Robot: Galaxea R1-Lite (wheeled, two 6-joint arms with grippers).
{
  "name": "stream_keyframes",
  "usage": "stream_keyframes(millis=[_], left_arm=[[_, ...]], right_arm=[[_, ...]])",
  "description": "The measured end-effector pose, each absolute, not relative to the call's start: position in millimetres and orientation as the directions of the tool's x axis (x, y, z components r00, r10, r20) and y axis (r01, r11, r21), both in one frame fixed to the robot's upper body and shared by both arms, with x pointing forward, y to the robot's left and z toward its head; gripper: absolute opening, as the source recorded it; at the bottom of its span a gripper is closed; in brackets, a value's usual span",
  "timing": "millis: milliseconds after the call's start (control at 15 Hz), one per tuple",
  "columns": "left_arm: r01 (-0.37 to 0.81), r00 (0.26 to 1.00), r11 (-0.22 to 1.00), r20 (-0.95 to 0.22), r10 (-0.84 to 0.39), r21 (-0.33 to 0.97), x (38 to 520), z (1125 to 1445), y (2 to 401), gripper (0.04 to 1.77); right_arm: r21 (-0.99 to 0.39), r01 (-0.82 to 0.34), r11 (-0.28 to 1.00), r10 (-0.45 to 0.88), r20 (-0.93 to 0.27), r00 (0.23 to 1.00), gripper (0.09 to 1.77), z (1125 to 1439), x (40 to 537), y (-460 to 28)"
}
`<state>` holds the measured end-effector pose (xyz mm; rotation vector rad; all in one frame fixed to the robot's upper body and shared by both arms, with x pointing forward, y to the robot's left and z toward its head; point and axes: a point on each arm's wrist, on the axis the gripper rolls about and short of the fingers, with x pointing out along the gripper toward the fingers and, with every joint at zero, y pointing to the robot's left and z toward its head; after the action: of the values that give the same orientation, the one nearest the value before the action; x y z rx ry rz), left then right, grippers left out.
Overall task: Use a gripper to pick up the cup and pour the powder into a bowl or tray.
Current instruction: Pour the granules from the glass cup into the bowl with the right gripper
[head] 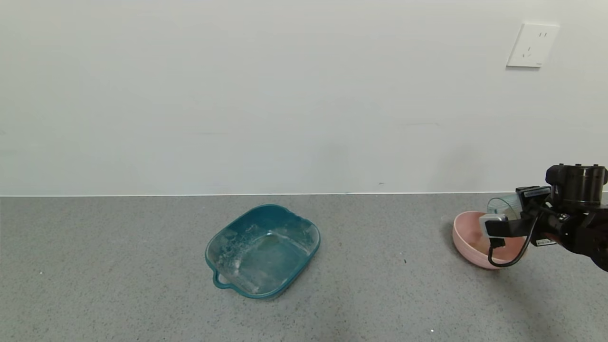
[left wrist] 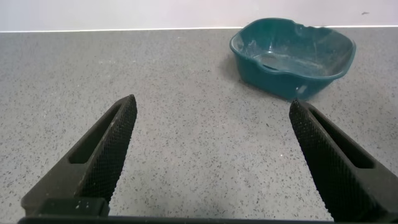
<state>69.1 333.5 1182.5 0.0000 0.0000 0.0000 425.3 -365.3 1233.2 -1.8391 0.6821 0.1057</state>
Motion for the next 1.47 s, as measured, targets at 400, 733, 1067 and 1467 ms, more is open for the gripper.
stream_keyframes(millis=[400,733,1067,1467], left_arm=[[0.0,1.0,1.0,0.0,0.0,0.0,69.1,1182.5,333.5,1.76],[0.0,1.0,1.0,0.0,0.0,0.0,69.1,1182.5,333.5,1.76],[0.0,1.0,1.0,0.0,0.0,0.0,69.1,1182.5,333.5,1.76],[0.0,1.0,1.0,0.0,0.0,0.0,69.1,1182.5,333.5,1.76]], right_arm=[[-0.838,-0.499,-0.223,-0.41,-0.384,0.827,1.36,1232.4,426.2,-363.1],[-0.838,-0.498,-0.223,-0.41,-0.383,0.828,1.36,1232.4,426.3,-363.1],[-0.838,-0.502,-0.213,-0.419,-0.385,0.822,1.36,1231.4,426.3,-366.9],[-0.857,-0.473,-0.206,-0.418,-0.36,0.834,1.36,1235.6,426.9,-369.8]])
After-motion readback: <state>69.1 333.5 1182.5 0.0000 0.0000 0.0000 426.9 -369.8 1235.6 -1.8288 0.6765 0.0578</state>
